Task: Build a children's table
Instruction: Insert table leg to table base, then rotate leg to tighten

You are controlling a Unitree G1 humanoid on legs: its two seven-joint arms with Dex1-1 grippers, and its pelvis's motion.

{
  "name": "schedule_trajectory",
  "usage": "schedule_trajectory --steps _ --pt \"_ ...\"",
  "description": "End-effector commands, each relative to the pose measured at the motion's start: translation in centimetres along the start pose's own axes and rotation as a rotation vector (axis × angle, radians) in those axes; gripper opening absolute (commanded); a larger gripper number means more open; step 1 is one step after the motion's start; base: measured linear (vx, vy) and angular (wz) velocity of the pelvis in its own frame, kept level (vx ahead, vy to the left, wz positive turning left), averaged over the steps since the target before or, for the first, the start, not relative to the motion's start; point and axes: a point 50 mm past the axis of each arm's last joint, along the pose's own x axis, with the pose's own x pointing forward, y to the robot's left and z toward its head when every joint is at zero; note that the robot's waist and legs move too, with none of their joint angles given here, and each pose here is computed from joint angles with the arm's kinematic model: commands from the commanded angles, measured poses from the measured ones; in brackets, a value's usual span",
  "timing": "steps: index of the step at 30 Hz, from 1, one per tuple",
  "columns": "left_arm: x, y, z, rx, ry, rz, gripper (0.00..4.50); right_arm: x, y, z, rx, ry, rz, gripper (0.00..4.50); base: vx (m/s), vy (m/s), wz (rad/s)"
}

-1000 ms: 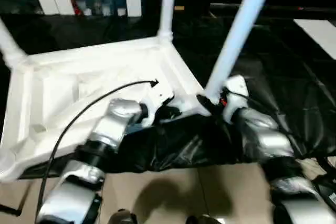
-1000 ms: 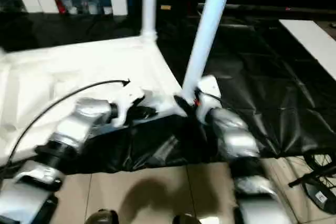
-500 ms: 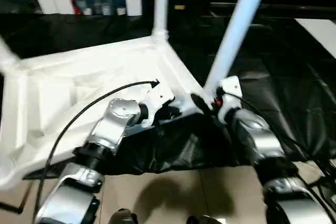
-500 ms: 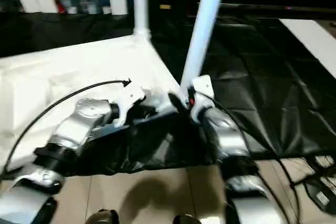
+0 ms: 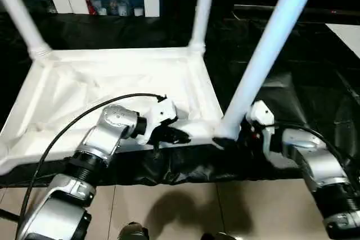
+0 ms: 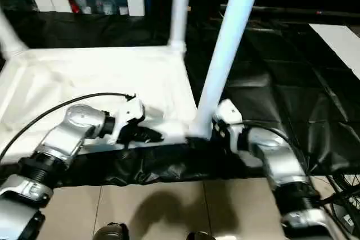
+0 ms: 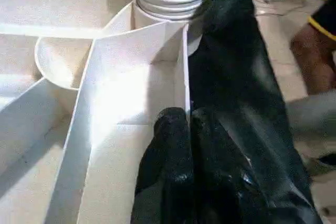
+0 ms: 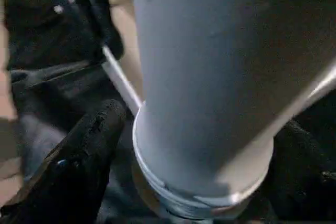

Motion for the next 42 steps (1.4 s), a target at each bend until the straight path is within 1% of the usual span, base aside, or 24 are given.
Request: schedule_trajectory --steps 1,2,5,6,9,10,13,17,19,20,21,23,24,25,27,30,32,33,34,36,38,39,40,42 --pt "1.2 -0.2 2.1 0.097 -0.03 -0.087 0.0 1.7 1.8 0.3 -0.017 0.014 0.16 3.62 0.0 0.0 0.0" --pt "1.2 -0.2 2.1 0.097 -0.03 -0.087 0.0 1.7 1.8 0.3 -0.017 0.014 0.16 3.62 0.0 0.0 0.0" --pt "0.9 0.0 1.8 0.099 -0.006 -0.115 0.0 1.8 1.9 0.4 -0.021 0.016 0.177 3.31 0.0 0.0 0.0" --pt "0.9 0.0 1.8 0.099 -0.006 -0.115 0.0 1.8 1.9 0.4 -0.021 0.016 0.177 3.31 0.0 0.0 0.0" --pt "0.9 0.0 1.8 0.1 -0.004 -0.125 0.0 2.0 2.2 0.4 -0.016 0.015 0.188 3.1 0.0 0.0 0.0" --pt "0.8 0.1 1.8 0.099 -0.005 -0.124 0.0 2.1 2.3 0.4 -0.011 0.014 0.192 2.9 0.0 0.0 0.0" --pt "0.9 0.1 1.7 0.097 -0.01 -0.122 0.0 2.2 2.5 0.3 -0.007 0.009 0.194 2.82 0.0 0.0 0.0" --pt "1.2 0.2 1.9 0.087 -0.044 -0.091 0.0 2.6 2.8 0.3 0.021 -0.02 0.177 2.77 0.0 0.0 0.0" --pt "1.5 0.5 2.3 0.077 -0.071 -0.038 0.0 3.1 2.5 0.3 0.051 -0.047 0.107 2.77 0.0 0.0 0.0" --pt "1.5 0.5 2.3 0.077 -0.072 -0.035 0.0 3.2 2.5 0.3 0.053 -0.048 0.103 2.77 0.0 0.0 0.0" --pt "2.2 0.9 2.7 0.054 -0.104 0.045 0.0 4.3 1.3 0.1 0.09 -0.059 -0.078 2.76 0.0 0.0 0.0" --pt "2.6 1.1 3.0 0.04 -0.123 0.078 0.0 4.8 0.8 0.0 0.121 -0.062 -0.167 2.76 0.0 0.0 0.0" --pt "3.2 1.3 3.4 0.028 -0.139 0.126 0.0 5.7 0.3 -0.1 0.151 -0.06 -0.261 2.76 0.0 0.0 0.0" --pt "3.5 1.3 3.6 0.023 -0.146 0.146 0.0 6.1 0.1 -0.2 0.169 -0.057 -0.299 2.75 0.0 0.0 0.0" --pt "4.5 1.4 4.2 0.004 -0.162 0.207 0.0 7.4 -0.1 -0.1 0.22 -0.062 -0.393 2.75 0.0 0.0 0.0" --pt "5.9 1.1 5.1 -0.019 -0.194 0.25 0.0 9.2 0.1 0.3 0.278 -0.074 -0.478 2.75 0.0 0.0 0.0" --pt "6.3 1.0 5.4 -0.028 -0.205 0.257 0.0 9.7 0.2 0.5 0.28 -0.075 -0.498 2.75 0.0 0.0 0.0" --pt "7.0 0.7 5.7 -0.019 -0.209 0.256 0.0 10.5 0.3 1.1 0.262 -0.106 -0.511 2.75 0.0 0.0 0.0" --pt "7.0 0.7 5.7 -0.019 -0.209 0.256 0.0 10.5 0.3 1.1 0.262 -0.106 -0.511 2.75 0.0 0.0 0.0" --pt "7.2 0.6 5.7 0.005 -0.199 0.246 0.0 10.6 0.5 1.3 0.259 -0.132 -0.497 3.45 0.0 0.0 0.0" --pt "7.1 0.4 5.4 0.04 -0.181 0.23 0.0 10.5 0.5 1.4 0.269 -0.156 -0.479 3.54 0.0 0.0 0.0" --pt "7.0 0.2 5.3 0.06 -0.174 0.212 0.0 10.3 0.5 1.5 0.263 -0.162 -0.468 3.67 0.0 0.0 0.0" --pt "6.8 0.1 5.1 0.079 -0.169 0.191 0.0 10.1 0.4 1.4 0.256 -0.163 -0.462 3.67 0.0 0.0 0.0" --pt "6.4 -0.2 4.8 0.103 -0.156 0.153 0.0 9.5 0.4 1.3 0.224 -0.158 -0.443 3.91 0.0 0.0 0.0"
